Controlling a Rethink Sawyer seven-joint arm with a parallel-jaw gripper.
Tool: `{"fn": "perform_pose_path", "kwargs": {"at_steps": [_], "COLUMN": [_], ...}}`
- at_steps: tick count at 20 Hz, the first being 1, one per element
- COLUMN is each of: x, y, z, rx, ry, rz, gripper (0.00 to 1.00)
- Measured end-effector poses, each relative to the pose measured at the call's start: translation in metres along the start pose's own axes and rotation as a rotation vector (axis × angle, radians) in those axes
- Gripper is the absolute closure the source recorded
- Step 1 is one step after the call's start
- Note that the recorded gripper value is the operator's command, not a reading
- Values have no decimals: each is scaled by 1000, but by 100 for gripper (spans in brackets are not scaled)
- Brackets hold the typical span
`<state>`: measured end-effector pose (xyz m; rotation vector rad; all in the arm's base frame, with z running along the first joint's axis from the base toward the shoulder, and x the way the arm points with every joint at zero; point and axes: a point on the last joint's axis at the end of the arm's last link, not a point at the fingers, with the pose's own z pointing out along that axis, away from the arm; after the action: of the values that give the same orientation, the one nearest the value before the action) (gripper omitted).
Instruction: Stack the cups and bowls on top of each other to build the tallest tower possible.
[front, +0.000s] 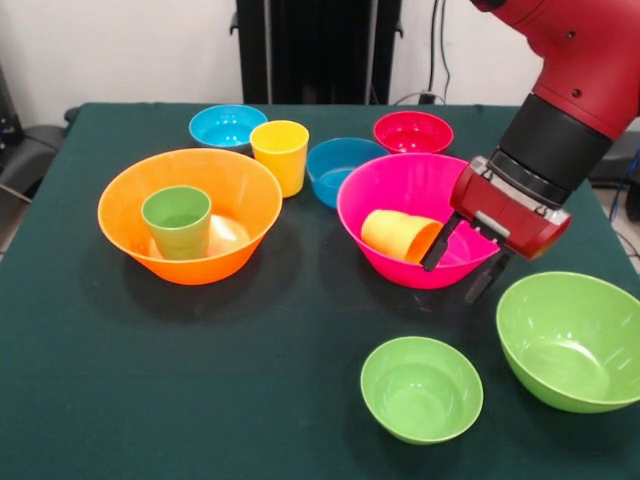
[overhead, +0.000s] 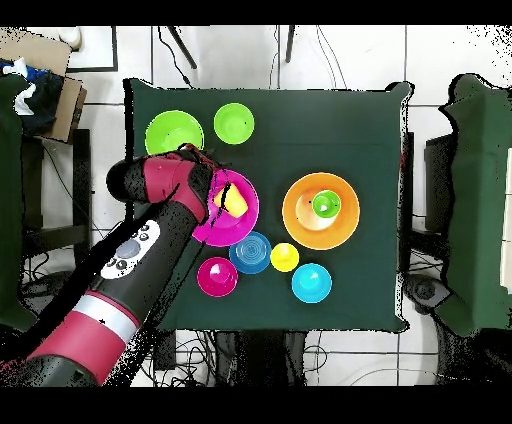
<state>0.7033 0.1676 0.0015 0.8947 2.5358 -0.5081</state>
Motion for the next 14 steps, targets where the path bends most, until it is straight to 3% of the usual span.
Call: {"fn": "perform_pose_path", "kwargs": {"at_steps": [14], "x": [1], "y": [1], "z": [13], "rx": [-31], "ry": [-57], "rz": [-10], "gripper": [0]}}
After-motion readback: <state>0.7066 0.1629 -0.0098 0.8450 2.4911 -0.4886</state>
